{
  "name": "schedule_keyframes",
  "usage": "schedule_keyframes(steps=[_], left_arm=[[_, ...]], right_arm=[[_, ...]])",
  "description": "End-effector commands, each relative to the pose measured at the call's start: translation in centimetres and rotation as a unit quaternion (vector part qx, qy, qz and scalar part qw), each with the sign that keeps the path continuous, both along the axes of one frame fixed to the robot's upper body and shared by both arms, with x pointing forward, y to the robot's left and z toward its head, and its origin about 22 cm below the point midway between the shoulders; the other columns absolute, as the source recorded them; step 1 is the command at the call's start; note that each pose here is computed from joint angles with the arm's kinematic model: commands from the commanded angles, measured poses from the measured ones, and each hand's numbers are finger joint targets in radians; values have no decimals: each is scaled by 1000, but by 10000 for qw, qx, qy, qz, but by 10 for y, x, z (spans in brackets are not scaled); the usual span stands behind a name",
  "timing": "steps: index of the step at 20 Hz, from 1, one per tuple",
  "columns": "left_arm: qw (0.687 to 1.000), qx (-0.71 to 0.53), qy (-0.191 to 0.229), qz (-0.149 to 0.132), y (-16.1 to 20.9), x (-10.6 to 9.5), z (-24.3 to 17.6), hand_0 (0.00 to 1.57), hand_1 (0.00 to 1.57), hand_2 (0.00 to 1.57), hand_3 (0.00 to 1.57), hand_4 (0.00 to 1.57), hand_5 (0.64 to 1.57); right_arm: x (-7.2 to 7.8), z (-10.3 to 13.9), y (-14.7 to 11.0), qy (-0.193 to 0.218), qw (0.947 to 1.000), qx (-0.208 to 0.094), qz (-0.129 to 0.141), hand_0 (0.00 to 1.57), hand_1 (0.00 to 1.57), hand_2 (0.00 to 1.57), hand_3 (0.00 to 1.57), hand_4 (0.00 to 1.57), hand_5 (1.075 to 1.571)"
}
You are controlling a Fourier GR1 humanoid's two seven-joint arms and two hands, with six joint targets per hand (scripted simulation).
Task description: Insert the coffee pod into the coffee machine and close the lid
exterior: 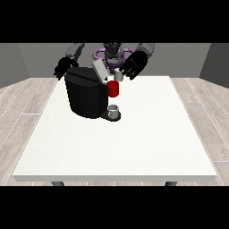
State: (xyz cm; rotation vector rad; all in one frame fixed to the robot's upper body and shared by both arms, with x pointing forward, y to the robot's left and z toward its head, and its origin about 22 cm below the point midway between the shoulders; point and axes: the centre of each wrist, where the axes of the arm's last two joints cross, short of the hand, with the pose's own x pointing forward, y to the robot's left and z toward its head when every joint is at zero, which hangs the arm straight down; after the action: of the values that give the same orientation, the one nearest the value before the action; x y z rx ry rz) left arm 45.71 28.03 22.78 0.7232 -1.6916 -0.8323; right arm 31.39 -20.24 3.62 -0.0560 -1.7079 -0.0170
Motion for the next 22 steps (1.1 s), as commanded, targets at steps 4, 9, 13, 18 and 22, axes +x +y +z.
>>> schedule_keyframes(steps=[4,9,13,18,22], left_arm=[[9999,-25,58,-125,-14,3,-10,1314,1314,1328,1230,493,1571],[9999,43,-130,-80,-17,5,24,1316,1316,1328,1225,510,1571],[9997,186,-122,-141,-32,5,-6,1251,1251,1294,1208,506,1571],[9994,133,256,-189,-27,5,-11,1185,1185,1262,1197,492,1571],[9995,106,119,-273,-29,6,-3,1204,1204,1279,1208,521,1571]], right_arm=[[1,2,-2,-87,9998,52,-152,0,0,0,0,480,1571],[9,17,12,-349,9994,-46,-55,0,0,0,0,525,1571],[11,13,-17,-129,9996,118,-222,0,0,0,0,518,1571],[-5,-6,-19,6,9999,36,-150,0,0,0,0,525,1571],[2,-5,-23,-144,9993,236,-269,0,0,0,0,462,1571]])
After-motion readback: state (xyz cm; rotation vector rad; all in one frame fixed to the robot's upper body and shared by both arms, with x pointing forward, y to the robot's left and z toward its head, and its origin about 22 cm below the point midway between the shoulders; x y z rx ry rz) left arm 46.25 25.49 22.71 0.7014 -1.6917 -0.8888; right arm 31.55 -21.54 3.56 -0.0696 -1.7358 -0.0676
